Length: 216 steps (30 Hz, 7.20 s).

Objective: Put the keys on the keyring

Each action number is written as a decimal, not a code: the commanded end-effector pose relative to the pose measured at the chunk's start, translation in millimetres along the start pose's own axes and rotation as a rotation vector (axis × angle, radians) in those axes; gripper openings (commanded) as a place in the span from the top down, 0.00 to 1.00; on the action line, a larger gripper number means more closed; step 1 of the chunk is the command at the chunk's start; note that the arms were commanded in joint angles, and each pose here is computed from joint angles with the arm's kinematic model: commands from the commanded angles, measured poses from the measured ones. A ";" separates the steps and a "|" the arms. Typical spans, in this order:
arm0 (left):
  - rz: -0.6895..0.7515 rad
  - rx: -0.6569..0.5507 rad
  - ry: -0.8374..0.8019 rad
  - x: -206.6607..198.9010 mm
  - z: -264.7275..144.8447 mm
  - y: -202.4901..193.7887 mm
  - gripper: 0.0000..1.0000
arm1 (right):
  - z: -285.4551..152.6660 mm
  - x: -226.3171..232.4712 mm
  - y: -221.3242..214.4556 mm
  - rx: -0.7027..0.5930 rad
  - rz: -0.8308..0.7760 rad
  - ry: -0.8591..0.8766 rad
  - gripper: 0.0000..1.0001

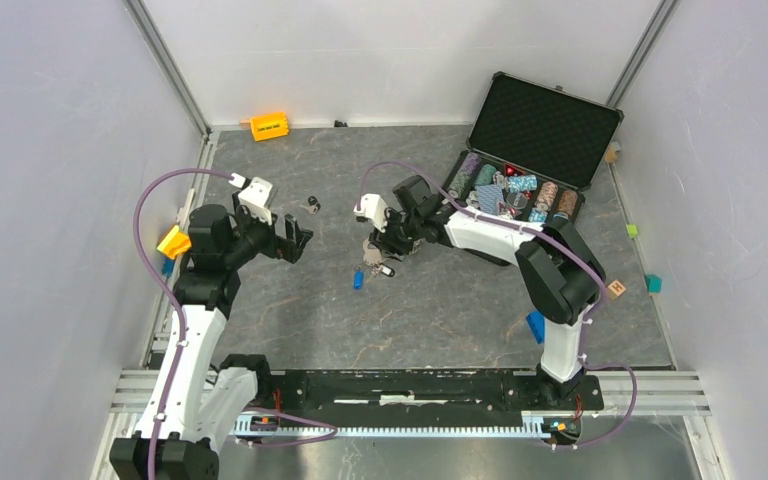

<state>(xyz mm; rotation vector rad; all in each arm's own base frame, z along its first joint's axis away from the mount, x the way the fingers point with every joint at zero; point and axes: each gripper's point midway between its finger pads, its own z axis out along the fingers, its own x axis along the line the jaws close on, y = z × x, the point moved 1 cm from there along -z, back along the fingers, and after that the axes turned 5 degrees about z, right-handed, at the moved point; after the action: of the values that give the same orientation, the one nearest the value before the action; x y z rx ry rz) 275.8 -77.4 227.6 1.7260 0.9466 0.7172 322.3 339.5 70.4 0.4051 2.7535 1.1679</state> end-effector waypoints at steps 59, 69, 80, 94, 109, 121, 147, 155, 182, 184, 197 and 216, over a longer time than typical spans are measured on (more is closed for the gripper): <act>0.063 -0.044 -0.024 -0.8 -4.4 12.1 0.00 | 22.8 -2.6 -1.9 0.110 -0.032 0.157 0.91; 0.057 -0.049 -0.040 -3.6 -2.9 10.9 0.00 | 8.4 -8.4 19.9 0.074 -0.060 0.126 1.00; 0.078 -0.081 -0.272 -36.0 7.0 3.3 0.04 | -43.4 -0.4 57.1 -0.017 -0.127 0.091 1.00; 0.263 -0.130 -0.589 -91.3 34.5 45.5 0.21 | -119.0 26.7 105.6 -0.190 -0.262 0.059 1.00; 0.359 -0.260 -0.710 -137.1 61.6 30.2 0.31 | -135.8 61.1 103.5 -0.320 -0.317 0.138 1.00; 0.390 -0.287 -0.776 -149.2 59.9 15.9 0.31 | -127.7 59.2 98.2 -0.327 -0.222 0.110 1.00; 0.508 -0.234 -0.684 -136.5 55.7 -13.1 0.26 | -107.8 37.7 -37.9 -0.055 -0.096 -0.013 1.00; 0.507 -0.223 -0.680 -135.6 55.5 -16.8 0.24 | -108.7 36.3 -104.3 0.049 0.008 -0.004 0.96; 0.524 -0.140 -0.596 -122.2 46.2 -26.4 0.16 | -62.9 -23.1 -36.8 -0.034 0.085 0.009 0.61; 0.530 -0.127 -0.591 -121.5 43.7 -30.0 0.16 | -52.1 -26.3 -37.6 -0.025 0.106 0.025 0.61; 0.533 -0.120 -0.606 -124.1 36.4 -38.4 0.14 | -51.1 -23.0 -59.5 0.076 0.090 0.045 0.58; 0.532 -0.128 -0.626 -127.4 34.9 -39.5 0.13 | -65.7 -18.7 -78.1 0.134 0.061 0.078 0.61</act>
<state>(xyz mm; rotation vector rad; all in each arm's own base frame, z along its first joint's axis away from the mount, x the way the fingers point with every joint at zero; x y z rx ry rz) 231.5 -193.2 171.2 1.9457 0.0734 0.4772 295.5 231.3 57.3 0.5224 2.9208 1.0304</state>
